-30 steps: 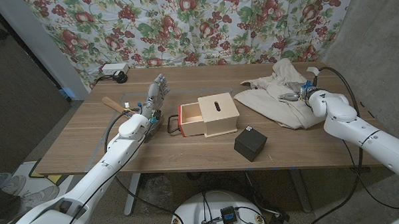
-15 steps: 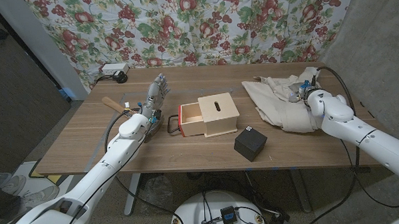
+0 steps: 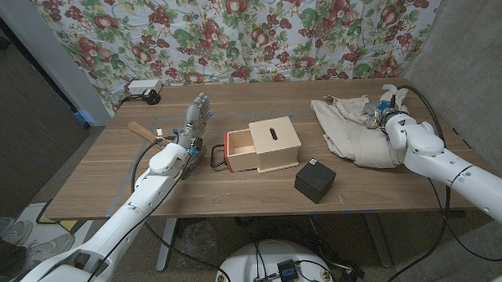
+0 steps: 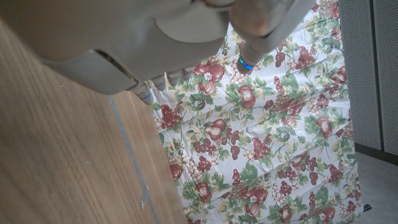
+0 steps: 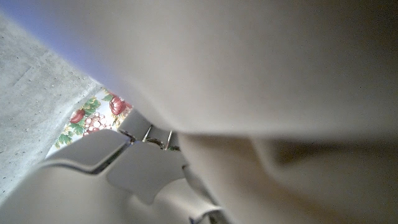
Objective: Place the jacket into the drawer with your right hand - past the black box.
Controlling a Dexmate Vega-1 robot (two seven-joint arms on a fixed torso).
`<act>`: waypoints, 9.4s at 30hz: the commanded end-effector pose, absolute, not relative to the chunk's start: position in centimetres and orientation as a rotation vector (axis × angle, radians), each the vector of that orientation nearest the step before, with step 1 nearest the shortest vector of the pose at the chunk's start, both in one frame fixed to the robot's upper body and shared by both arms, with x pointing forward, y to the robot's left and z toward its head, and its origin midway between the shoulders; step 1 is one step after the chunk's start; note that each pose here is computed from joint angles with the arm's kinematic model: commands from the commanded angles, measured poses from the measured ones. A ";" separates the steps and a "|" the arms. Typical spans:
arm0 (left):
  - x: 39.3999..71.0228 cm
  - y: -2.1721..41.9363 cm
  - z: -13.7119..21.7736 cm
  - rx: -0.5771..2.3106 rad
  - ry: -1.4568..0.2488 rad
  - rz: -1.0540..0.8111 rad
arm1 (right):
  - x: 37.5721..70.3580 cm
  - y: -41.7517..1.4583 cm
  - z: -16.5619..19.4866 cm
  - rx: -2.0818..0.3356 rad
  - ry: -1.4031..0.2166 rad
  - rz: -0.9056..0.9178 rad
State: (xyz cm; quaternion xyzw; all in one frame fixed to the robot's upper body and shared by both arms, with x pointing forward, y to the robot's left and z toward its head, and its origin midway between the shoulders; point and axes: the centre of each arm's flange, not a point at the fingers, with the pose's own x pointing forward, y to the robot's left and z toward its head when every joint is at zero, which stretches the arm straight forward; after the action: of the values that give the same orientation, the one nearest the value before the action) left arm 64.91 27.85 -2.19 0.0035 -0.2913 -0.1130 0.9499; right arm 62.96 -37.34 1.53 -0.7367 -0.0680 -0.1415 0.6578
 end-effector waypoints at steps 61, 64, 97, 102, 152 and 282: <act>63.7 27.9 -1.9 -0.001 -0.627 -0.246 | 56.0 -34.3 8.6 -1.662 -0.494 -0.442; 63.7 27.9 -2.0 -0.001 -0.625 -0.248 | 55.8 -34.2 8.8 -1.666 -0.499 -0.447; 63.5 28.5 -1.7 -0.008 -0.639 -0.249 | 53.8 -32.8 12.2 -1.683 -0.577 -0.480; 63.5 28.6 -1.5 -0.011 -0.646 -0.247 | 53.5 -32.7 12.6 -1.686 -0.586 -0.486; 62.7 28.7 -1.6 -0.015 -0.658 -0.247 | 49.0 -29.7 16.4 -1.694 -0.744 -0.543; 63.5 31.6 -1.8 -0.042 -0.667 -0.242 | 39.7 -14.5 23.3 -1.629 -1.346 -0.347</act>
State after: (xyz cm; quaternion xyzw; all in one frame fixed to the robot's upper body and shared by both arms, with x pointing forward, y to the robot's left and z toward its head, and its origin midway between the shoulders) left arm 63.50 31.21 -1.88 -0.0219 -0.3263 -0.1182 0.9376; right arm 40.43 -15.83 23.36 -0.6751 -0.5326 -0.1650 0.4831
